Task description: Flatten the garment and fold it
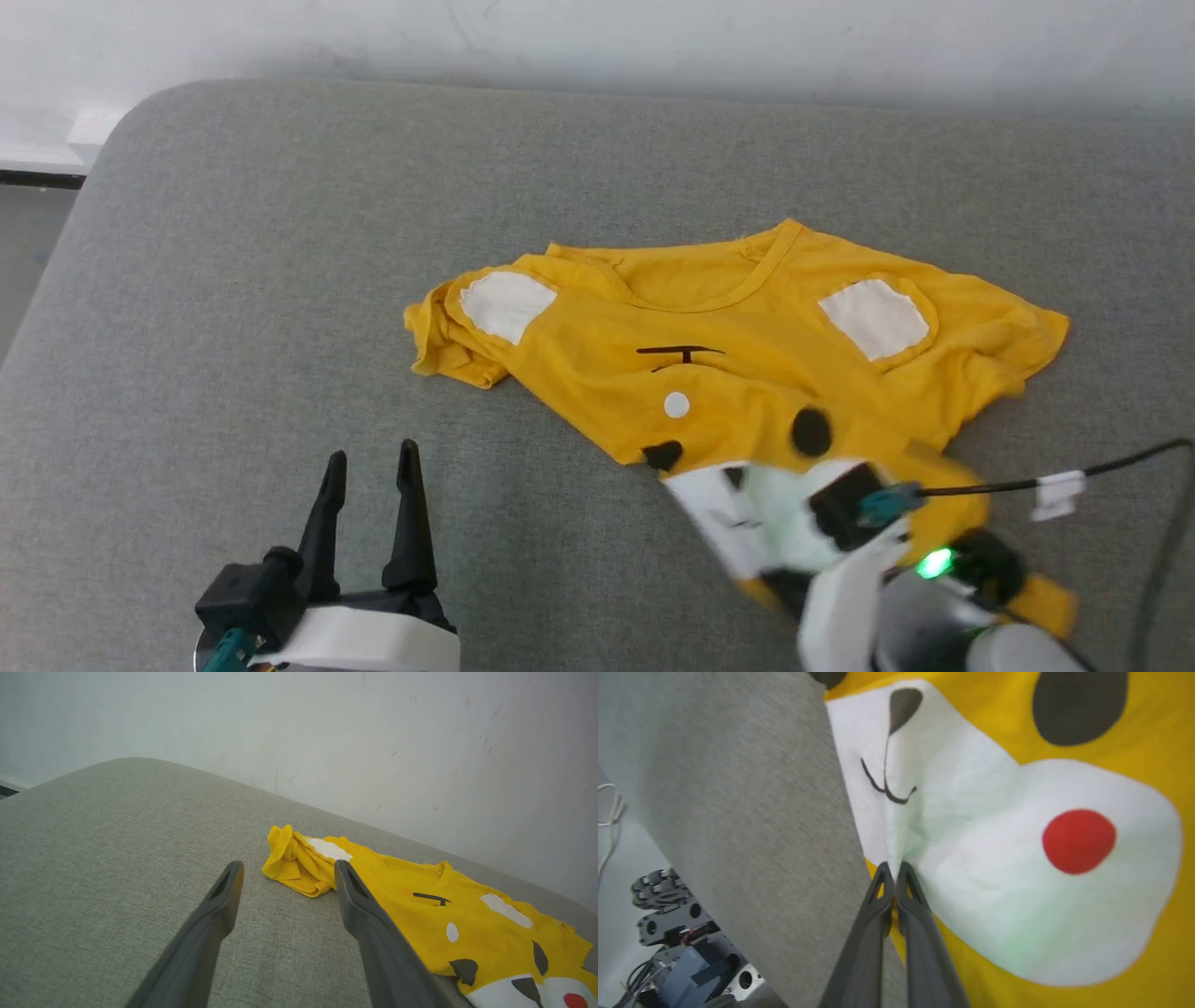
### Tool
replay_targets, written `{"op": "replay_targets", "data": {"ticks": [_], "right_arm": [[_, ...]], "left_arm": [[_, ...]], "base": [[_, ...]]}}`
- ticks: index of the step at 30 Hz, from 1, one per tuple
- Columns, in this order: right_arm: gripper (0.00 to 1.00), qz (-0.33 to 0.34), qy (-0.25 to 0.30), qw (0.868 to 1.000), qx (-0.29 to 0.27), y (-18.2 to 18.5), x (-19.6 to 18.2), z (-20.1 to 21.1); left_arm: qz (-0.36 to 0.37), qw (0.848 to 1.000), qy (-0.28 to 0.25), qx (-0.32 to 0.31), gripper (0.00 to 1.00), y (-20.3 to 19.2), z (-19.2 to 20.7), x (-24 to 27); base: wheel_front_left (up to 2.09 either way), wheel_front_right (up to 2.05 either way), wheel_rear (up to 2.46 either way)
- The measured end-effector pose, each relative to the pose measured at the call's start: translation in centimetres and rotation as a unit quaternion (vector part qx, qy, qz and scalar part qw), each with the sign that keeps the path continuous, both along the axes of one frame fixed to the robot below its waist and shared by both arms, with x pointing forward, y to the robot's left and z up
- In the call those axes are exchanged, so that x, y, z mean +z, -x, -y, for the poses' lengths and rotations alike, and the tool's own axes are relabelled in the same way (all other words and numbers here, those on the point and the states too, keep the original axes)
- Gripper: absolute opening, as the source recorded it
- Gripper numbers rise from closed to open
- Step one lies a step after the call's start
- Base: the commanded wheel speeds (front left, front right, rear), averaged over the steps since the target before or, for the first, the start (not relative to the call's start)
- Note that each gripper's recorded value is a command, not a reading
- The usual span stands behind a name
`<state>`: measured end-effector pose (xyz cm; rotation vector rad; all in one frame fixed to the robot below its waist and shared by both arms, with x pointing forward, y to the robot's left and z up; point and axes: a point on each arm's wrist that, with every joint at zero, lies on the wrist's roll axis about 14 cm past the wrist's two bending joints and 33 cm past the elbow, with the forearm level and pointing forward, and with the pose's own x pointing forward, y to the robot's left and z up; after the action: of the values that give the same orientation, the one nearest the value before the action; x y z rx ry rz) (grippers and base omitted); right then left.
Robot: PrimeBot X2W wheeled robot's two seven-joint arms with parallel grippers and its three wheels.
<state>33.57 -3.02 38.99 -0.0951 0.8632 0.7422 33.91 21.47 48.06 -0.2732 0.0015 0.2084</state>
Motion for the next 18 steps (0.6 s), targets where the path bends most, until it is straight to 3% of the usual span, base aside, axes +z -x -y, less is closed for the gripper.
{"op": "replay_targets", "data": {"ticks": [5,10,11,12,13,16,18], "right_arm": [[0.0,-0.094,-0.095,0.986,0.097,5.8,3.0,-5.7],[0.0,-0.164,-0.075,0.972,0.153,9.4,2.5,-5.1],[0.16,-0.171,-0.065,0.971,0.156,9.6,2.1,-4.6],[0.89,-0.171,-0.06,0.971,0.156,9.6,2.0,-4.3],[1.0,-0.163,-0.063,0.973,0.15,9.2,2.2,-4.2],[1.0,-0.112,-0.1,0.982,0.115,6.7,3.7,-4.5],[1.0,-0.054,-0.153,0.985,0.059,3.5,5.8,-4.8]], "left_arm": [[0.0,1.0,0.002,-0.008,1.0,-0.4,0.4,-0.1],[-0.005,1.0,0.01,-0.013,1.0,-0.5,0.7,-0.5],[-0.006,1.0,0.011,-0.013,1.0,-0.5,0.8,-0.6],[-0.007,1.0,0.012,-0.014,1.0,-0.5,0.8,-0.6],[-0.007,1.0,0.013,-0.013,1.0,-0.5,0.8,-0.7],[-0.009,1.0,0.014,-0.013,1.0,-0.5,0.8,-0.8],[-0.009,1.0,0.014,-0.013,1.0,-0.5,0.9,-0.8]], "base": [[0.0,0.0,0.0],[0.0,0.0,0.0],[0.0,0.0,0.0],[0.0,0.0,0.0],[0.0,0.0,0.0],[0.0,0.0,0.0],[0.0,0.0,0.0]]}}
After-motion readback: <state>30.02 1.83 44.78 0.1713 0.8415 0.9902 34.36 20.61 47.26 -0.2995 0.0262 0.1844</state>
